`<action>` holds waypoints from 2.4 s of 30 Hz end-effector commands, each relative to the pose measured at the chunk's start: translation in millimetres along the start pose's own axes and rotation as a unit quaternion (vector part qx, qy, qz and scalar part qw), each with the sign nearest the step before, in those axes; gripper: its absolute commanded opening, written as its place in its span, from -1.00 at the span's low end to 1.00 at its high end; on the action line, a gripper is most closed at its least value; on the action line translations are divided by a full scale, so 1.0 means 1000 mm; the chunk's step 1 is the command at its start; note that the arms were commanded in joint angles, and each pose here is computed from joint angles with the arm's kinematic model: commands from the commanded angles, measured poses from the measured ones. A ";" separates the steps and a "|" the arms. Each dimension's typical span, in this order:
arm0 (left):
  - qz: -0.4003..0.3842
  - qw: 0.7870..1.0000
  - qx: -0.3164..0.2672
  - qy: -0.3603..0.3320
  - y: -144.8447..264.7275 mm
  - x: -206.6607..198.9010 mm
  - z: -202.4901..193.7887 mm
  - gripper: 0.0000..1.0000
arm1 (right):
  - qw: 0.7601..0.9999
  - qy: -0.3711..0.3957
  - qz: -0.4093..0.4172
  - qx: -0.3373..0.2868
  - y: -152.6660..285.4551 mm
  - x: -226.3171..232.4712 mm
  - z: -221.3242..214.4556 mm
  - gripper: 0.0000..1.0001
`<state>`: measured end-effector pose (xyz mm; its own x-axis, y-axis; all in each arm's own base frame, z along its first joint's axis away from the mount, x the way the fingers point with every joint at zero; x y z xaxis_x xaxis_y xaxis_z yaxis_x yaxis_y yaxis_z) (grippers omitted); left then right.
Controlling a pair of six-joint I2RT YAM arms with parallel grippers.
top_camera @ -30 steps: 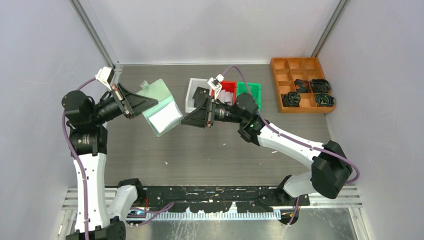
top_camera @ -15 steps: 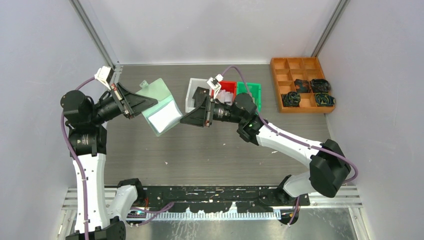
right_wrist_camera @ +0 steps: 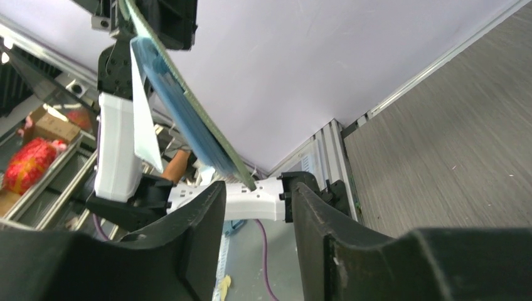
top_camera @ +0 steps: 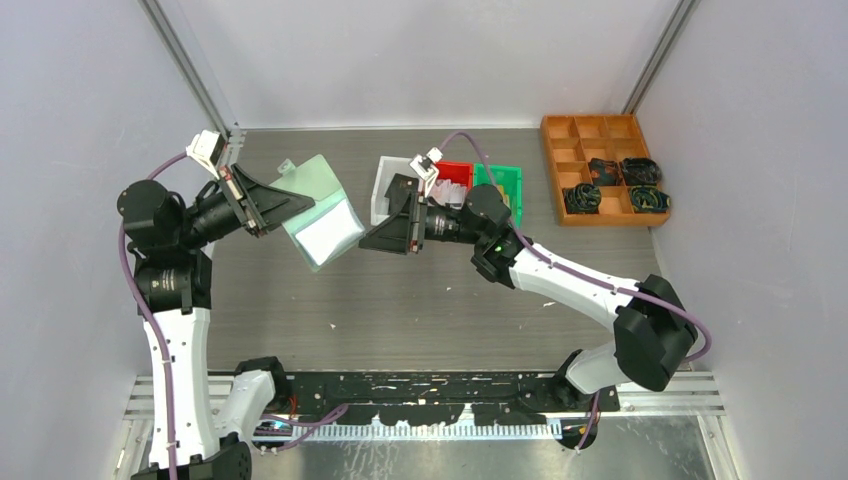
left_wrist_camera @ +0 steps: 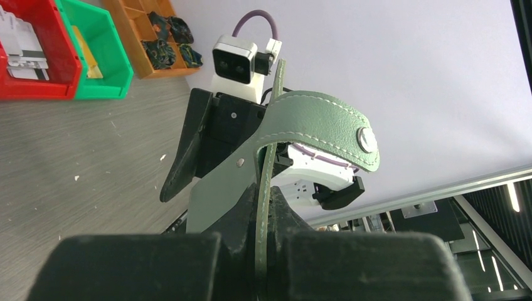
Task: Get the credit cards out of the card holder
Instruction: Remove the credit card from the card holder.
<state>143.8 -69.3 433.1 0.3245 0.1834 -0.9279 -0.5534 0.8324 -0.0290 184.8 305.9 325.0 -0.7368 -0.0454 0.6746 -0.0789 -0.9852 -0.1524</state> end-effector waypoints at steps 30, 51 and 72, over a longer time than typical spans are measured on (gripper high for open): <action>-0.020 0.999 0.000 -0.032 0.005 -0.029 -0.002 -1.00 | 0.996 0.072 0.046 -0.019 -0.008 0.031 0.035 -0.11; -0.018 0.999 -0.005 -0.035 0.007 -0.036 -0.004 -1.00 | 0.996 0.074 0.038 -0.032 -0.007 0.029 0.036 -0.11; -0.012 0.999 -0.007 -0.038 0.008 -0.041 -0.006 -1.00 | 0.991 0.090 0.040 -0.094 -0.014 0.041 0.052 -0.09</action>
<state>129.6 -71.8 456.1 0.3321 0.1890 -0.9241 -0.5602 0.8277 -0.0320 198.5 311.7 358.1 -0.8030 0.0122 0.5959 -0.1750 -0.9605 -0.2162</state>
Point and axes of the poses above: each gripper's point midway between its finger pads, its own y axis back along the fingers, its own x axis along the line the jaws close on, z = x × y, the point moved 9 cm from there along y, back along the fingers, and after that the axes turned 7 degrees about y, right-handed, at the moved point
